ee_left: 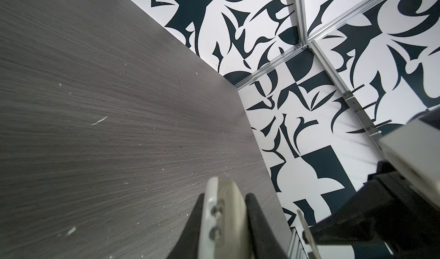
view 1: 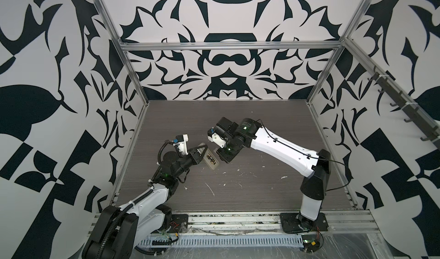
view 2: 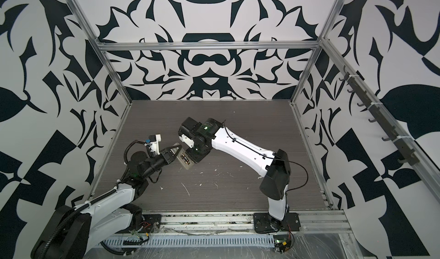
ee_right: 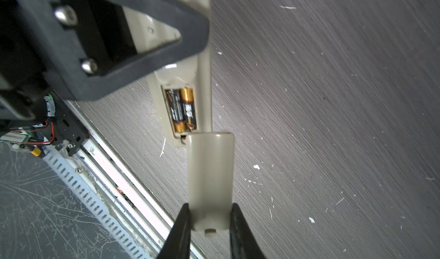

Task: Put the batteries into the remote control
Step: 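Carry the cover with the right gripper onto the remote's battery compartment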

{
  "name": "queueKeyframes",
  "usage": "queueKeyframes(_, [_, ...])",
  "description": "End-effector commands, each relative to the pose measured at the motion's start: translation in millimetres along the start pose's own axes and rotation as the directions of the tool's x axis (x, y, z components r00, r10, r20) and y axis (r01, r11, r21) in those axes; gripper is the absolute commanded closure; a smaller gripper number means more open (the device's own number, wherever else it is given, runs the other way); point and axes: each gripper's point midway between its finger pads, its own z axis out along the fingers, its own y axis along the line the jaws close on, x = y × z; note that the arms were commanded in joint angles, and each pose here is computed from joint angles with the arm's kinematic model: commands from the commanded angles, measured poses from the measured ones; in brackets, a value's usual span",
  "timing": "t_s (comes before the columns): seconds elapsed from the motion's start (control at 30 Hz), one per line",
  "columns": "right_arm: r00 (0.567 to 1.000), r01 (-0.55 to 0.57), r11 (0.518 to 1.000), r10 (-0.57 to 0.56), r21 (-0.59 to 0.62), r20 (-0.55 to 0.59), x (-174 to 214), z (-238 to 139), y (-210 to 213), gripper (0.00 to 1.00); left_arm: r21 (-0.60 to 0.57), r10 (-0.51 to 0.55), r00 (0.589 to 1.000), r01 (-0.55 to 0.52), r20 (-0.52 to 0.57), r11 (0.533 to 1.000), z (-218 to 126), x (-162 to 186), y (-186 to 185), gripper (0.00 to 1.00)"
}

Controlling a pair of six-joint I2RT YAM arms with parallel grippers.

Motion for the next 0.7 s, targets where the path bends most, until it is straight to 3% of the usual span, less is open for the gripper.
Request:
queueKeyframes(0.0, [0.999,0.032,0.999,-0.032,-0.010,0.012,-9,-7,8,0.86,0.047,-0.018,0.999,0.016,0.034,0.999,-2,-5,-7,1.00])
queueKeyframes(0.67, [0.998,0.036,0.999,-0.038,-0.031,-0.042,-18,-1,20,0.87,0.066,-0.054,0.995,0.048,0.081,0.997,-10,-10,-10,1.00])
